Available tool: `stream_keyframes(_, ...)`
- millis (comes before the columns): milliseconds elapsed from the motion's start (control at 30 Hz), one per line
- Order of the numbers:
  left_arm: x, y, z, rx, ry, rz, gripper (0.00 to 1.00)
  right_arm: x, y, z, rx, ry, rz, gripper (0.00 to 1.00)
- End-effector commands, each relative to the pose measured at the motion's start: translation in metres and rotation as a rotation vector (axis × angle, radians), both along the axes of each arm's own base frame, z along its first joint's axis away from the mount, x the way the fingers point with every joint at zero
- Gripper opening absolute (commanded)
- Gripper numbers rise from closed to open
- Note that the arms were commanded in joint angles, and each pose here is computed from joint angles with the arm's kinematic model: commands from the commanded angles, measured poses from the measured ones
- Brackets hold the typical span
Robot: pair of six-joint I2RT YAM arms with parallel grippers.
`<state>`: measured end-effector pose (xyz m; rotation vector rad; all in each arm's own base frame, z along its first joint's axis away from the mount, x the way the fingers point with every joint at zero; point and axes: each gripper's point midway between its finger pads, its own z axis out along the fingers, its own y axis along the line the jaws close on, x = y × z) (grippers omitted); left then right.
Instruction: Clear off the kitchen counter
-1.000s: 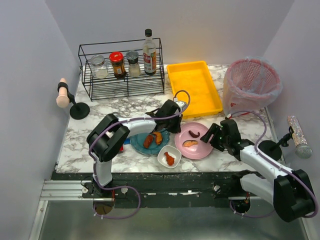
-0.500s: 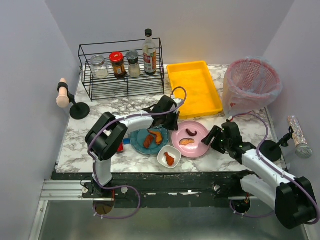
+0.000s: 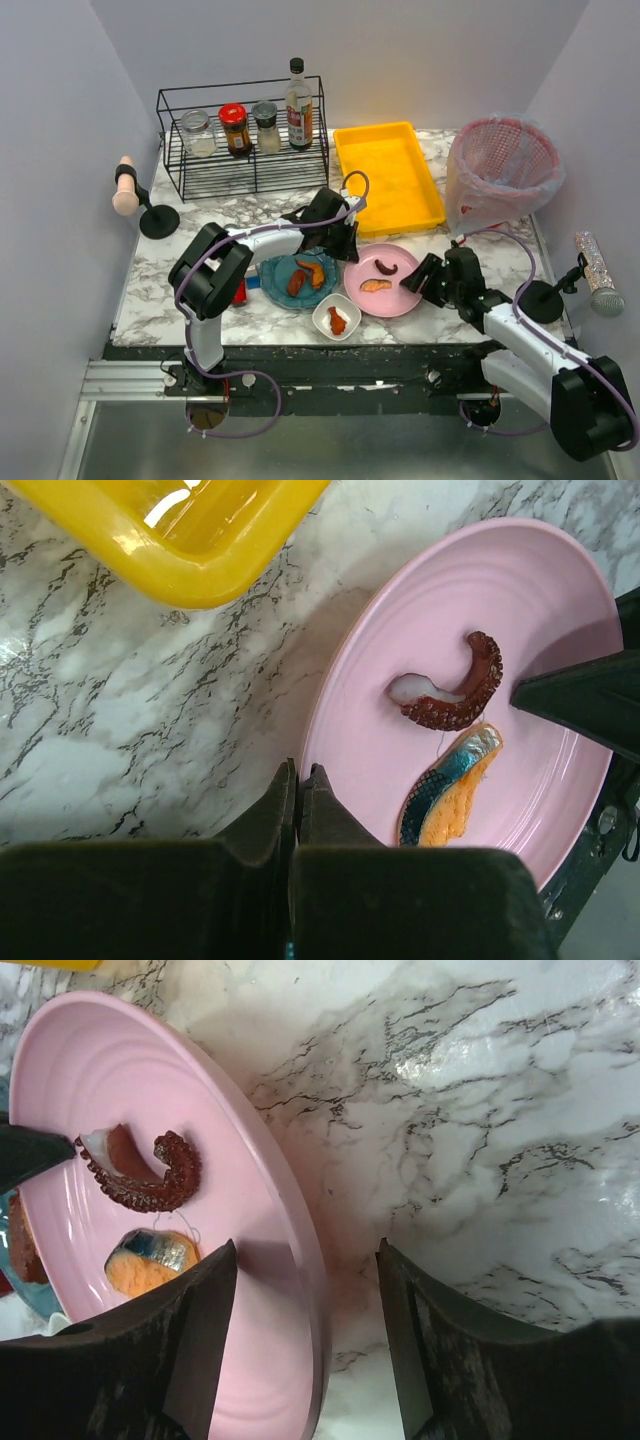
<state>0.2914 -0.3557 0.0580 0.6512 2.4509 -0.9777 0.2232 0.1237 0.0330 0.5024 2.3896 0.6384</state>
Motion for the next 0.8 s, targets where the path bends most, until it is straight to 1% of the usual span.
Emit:
stream_keyframes(0, 0.002, -0.013, 0.034, -0.100, -0.025, -0.036, 0.00, -0.002, 0.008, 0.008, 0.053, -0.035, 0.024, 0.65)
stream_keyframes(67, 0.003, -0.012, 0.036, -0.100, -0.031, -0.031, 0.00, -0.001, 0.011, 0.013, 0.068, -0.053, 0.033, 0.60)
stream_keyframes(167, 0.003, -0.013, 0.038, -0.105, -0.032, -0.028, 0.00, 0.000, 0.014, 0.022, 0.085, -0.085, 0.047, 0.51)
stream_keyframes(367, 0.010, -0.014, 0.055, -0.124, -0.051, -0.020, 0.00, 0.003, 0.015, 0.034, 0.107, -0.126, 0.044, 0.29)
stream_keyframes(433, 0.012, -0.014, 0.063, -0.129, -0.061, -0.022, 0.00, 0.004, 0.016, 0.036, 0.113, -0.132, 0.042, 0.24)
stream_keyframes(600, 0.012, -0.017, 0.086, -0.148, -0.077, -0.038, 0.00, 0.005, 0.022, 0.045, 0.143, -0.156, 0.065, 0.18)
stream_keyframes(767, 0.010, -0.018, 0.098, -0.153, -0.073, -0.055, 0.00, 0.008, 0.029, 0.066, 0.189, -0.231, 0.096, 0.03)
